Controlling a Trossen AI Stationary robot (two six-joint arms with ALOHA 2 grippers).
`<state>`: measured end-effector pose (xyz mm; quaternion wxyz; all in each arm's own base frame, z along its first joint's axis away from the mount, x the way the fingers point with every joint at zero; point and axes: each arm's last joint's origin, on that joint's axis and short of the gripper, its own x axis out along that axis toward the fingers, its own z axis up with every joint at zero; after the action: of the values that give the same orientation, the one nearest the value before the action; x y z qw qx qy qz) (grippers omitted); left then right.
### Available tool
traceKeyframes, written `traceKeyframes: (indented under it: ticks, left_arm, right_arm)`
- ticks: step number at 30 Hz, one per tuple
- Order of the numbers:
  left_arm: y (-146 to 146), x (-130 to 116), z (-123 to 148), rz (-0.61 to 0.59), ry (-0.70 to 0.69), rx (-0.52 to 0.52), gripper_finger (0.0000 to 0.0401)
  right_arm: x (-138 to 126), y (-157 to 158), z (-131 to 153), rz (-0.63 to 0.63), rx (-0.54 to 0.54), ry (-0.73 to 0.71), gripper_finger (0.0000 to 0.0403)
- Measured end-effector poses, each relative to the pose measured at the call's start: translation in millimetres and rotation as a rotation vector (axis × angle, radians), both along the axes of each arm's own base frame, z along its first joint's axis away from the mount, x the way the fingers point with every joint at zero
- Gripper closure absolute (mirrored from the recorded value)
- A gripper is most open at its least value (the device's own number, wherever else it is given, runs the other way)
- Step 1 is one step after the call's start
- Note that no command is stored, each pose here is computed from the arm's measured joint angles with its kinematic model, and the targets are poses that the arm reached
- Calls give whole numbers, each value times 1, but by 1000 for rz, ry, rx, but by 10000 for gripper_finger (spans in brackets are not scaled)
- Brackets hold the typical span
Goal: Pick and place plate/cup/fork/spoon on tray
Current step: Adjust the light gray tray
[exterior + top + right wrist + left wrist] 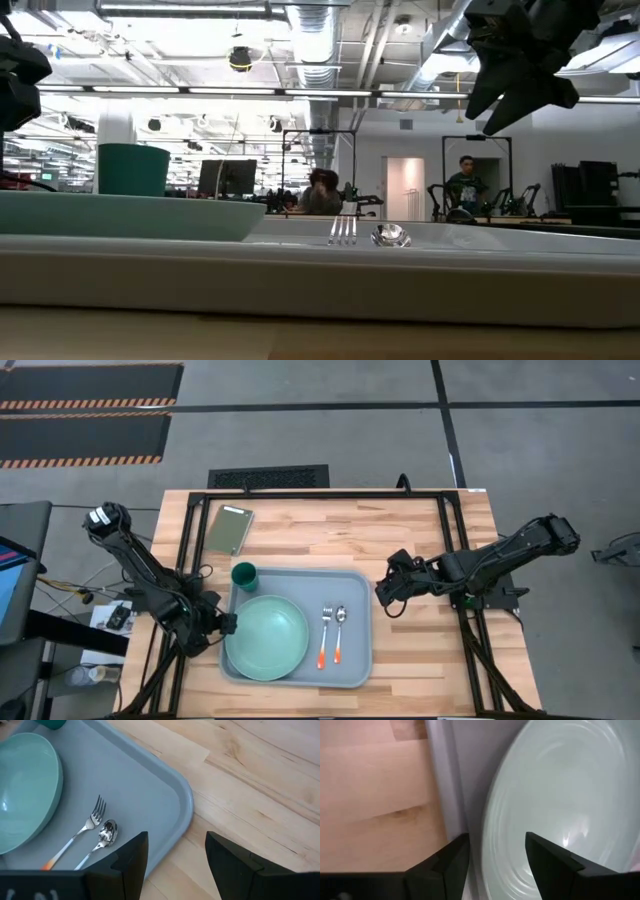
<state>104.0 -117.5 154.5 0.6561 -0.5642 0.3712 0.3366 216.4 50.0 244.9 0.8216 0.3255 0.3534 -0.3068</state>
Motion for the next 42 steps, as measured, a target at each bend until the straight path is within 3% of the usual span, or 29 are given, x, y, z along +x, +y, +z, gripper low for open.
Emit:
traceKeyframes:
  ticks: [7, 15, 19, 26, 30, 42]
  left_arm:
    - [3, -3, 11, -26, -10, -26, 216]
    - [14, -15, 27, -100, 134, 29, 222]
    - [18, -19, 19, -110, 187, 88, 266]
    - [20, -18, 6, -124, 198, 182, 390]
    - [20, -19, -2, -122, 241, 179, 392]
    - [7, -10, -15, -117, 204, 139, 401]
  right_arm:
    - [0, 0, 0, 5, -2, 2, 182]
    - [0, 0, 0, 6, -5, 2, 182]
    - [0, 0, 0, 4, -6, 2, 182]
    - [0, 0, 0, 5, 0, 2, 182]
    - [0, 0, 0, 7, 5, 3, 182]
    - [0, 0, 0, 10, 7, 5, 182]
